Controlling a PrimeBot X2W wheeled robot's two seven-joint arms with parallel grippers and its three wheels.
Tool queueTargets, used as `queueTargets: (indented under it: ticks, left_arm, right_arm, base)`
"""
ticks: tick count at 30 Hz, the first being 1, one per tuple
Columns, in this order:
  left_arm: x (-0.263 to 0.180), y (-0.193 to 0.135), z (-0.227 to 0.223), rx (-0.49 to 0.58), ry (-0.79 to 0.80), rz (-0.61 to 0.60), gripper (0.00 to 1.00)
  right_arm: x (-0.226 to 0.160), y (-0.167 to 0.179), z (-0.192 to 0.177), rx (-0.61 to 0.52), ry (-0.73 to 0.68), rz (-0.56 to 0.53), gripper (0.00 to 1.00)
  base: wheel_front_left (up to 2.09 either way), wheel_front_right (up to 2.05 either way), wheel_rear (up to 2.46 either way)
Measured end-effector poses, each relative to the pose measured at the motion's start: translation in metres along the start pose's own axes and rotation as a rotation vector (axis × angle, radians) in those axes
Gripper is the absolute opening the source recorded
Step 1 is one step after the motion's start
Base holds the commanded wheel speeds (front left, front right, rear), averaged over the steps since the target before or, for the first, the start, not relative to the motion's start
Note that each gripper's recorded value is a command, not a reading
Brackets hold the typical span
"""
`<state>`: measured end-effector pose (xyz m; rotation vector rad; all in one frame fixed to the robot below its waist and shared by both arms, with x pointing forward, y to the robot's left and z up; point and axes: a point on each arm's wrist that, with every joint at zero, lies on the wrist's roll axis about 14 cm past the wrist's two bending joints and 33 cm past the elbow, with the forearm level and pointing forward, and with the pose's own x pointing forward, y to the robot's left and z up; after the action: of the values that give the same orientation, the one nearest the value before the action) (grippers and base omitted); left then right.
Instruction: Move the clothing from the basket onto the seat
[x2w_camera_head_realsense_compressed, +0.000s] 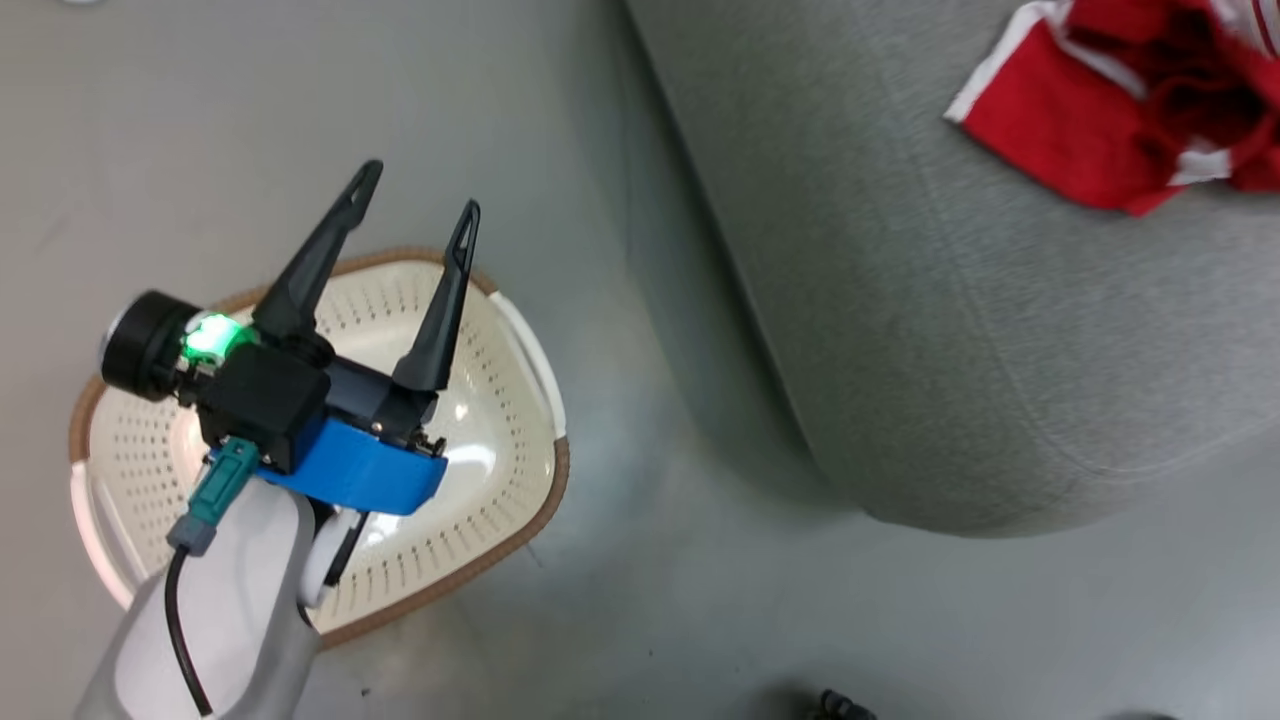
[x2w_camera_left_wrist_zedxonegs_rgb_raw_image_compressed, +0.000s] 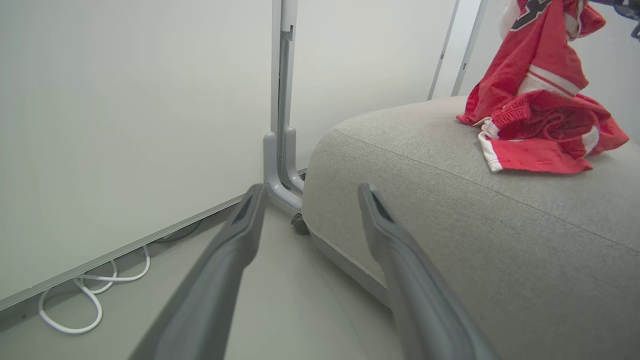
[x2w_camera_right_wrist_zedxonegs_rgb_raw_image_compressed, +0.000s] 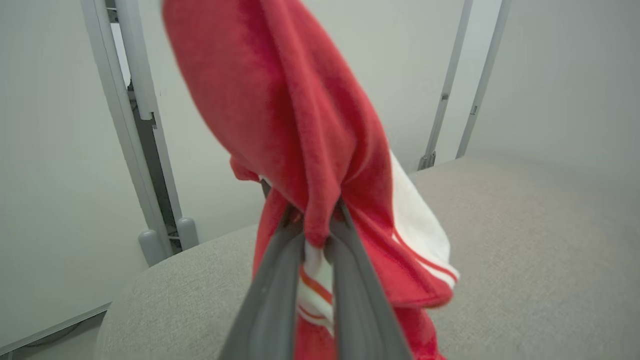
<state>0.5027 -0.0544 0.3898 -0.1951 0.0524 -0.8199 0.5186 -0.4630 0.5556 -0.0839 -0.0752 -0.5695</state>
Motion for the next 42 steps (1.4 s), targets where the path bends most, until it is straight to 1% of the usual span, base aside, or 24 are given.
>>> queueTargets:
  ticks: [5,9,13,16,17,18,19,20,34,38,42]
  left_arm:
    - [0.001,0.02,-0.025,-0.008,0.022,0.02,1.0]
    - [-0.003,0.031,-0.038,-0.015,0.039,0.04,1.0]
    - [-0.008,0.033,-0.046,-0.019,0.058,0.045,1.0]
    - [-0.007,0.032,-0.044,-0.016,0.055,0.04,1.0]
    - [-0.006,0.031,-0.044,-0.015,0.055,0.038,1.0]
    - [-0.006,0.031,-0.043,-0.014,0.054,0.036,1.0]
    - [-0.006,0.03,-0.042,-0.012,0.053,0.035,1.0]
    - [-0.005,0.03,-0.041,-0.011,0.052,0.035,1.0]
    - [-0.006,0.028,-0.015,-0.014,0.018,0.062,1.0]
    - [-0.013,0.025,-0.001,-0.035,0.008,0.099,1.0]
    - [-0.03,0.022,0.014,-0.054,0.007,0.159,1.0]
  right_arm:
    - [0.004,0.009,-0.07,0.008,0.119,-0.029,0.0]
    - [0.003,0.019,-0.109,0.017,0.186,-0.036,0.0]
    - [0.001,0.029,-0.129,0.017,0.224,-0.026,0.0]
    - [0.0,0.029,-0.126,0.014,0.219,-0.028,0.0]
    - [0.0,0.027,-0.124,0.012,0.215,-0.029,0.17]
    - [0.0,0.027,-0.122,0.012,0.212,-0.03,0.4]
    - [0.0,0.027,-0.121,0.011,0.209,-0.029,0.71]
    - [0.0,0.028,-0.119,0.011,0.206,-0.027,1.0]
    - [-0.006,0.033,-0.103,0.013,0.188,0.003,1.0]
    - [-0.018,0.037,-0.096,-0.004,0.185,0.039,1.0]
    - [-0.038,0.05,-0.081,-0.02,0.162,0.109,1.0]
  base:
    - [0.0,0.0,0.0]
    - [0.0,0.0,0.0]
    - [0.0,0.0,0.0]
    - [0.0,0.0,0.0]
    - [0.0,0.0,0.0]
    - [0.0,0.0,0.0]
    - [0.0,0.0,0.0]
    - [0.0,0.0,0.0]
    - [0.0,0.0,0.0]
    - [0.0,0.0,0.0]
    - [0.0,0.0,0.0]
